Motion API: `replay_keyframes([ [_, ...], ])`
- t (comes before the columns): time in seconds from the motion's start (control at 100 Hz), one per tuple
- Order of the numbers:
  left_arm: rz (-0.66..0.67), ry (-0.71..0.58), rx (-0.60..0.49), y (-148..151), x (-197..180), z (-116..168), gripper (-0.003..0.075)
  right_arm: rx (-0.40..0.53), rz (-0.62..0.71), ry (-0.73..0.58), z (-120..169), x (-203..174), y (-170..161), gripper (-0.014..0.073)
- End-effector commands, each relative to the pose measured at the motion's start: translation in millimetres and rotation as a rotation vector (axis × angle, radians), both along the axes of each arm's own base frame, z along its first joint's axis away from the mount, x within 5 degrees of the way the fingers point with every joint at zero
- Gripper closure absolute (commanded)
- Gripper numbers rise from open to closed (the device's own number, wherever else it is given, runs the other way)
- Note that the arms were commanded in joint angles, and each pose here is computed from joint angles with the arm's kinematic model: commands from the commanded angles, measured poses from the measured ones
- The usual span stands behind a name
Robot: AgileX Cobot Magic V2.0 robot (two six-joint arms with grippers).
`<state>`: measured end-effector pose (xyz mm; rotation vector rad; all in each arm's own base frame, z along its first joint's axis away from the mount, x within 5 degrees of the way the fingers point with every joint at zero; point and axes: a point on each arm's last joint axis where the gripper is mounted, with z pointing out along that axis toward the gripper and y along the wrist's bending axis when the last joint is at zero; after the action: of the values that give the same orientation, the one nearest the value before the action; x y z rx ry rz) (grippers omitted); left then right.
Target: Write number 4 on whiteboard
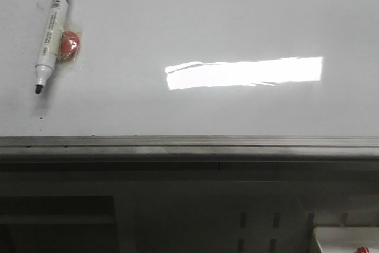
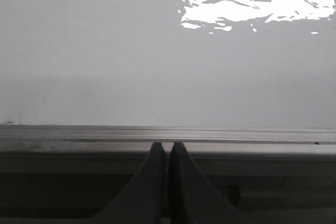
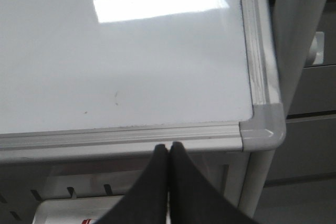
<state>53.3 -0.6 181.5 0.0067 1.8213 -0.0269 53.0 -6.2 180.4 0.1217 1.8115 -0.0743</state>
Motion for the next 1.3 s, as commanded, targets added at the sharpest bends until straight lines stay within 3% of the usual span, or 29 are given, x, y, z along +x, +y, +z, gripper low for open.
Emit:
replay_keyframes([
  [0.0,-0.003,-0.045,-0.010,0,0,-5,0.0741,-0.008,-0.007,-0.004,-6,0,-1,0.0661],
  [0.91,-0.003,-0.045,-0.010,0,0,-5,0.0741,-0.022,-0.007,-0.014,-5,0,-1,0.0661],
  [1.13,-0.009,-0.181,-0.006,-1,2,7,0.0741,-0.031,-0.008,-0.127,5,2,-1,0.0661],
  [1.29,-0.010,-0.188,-0.006,-1,2,8,0.0741,-0.033,-0.008,-0.145,7,2,-1,0.0661],
])
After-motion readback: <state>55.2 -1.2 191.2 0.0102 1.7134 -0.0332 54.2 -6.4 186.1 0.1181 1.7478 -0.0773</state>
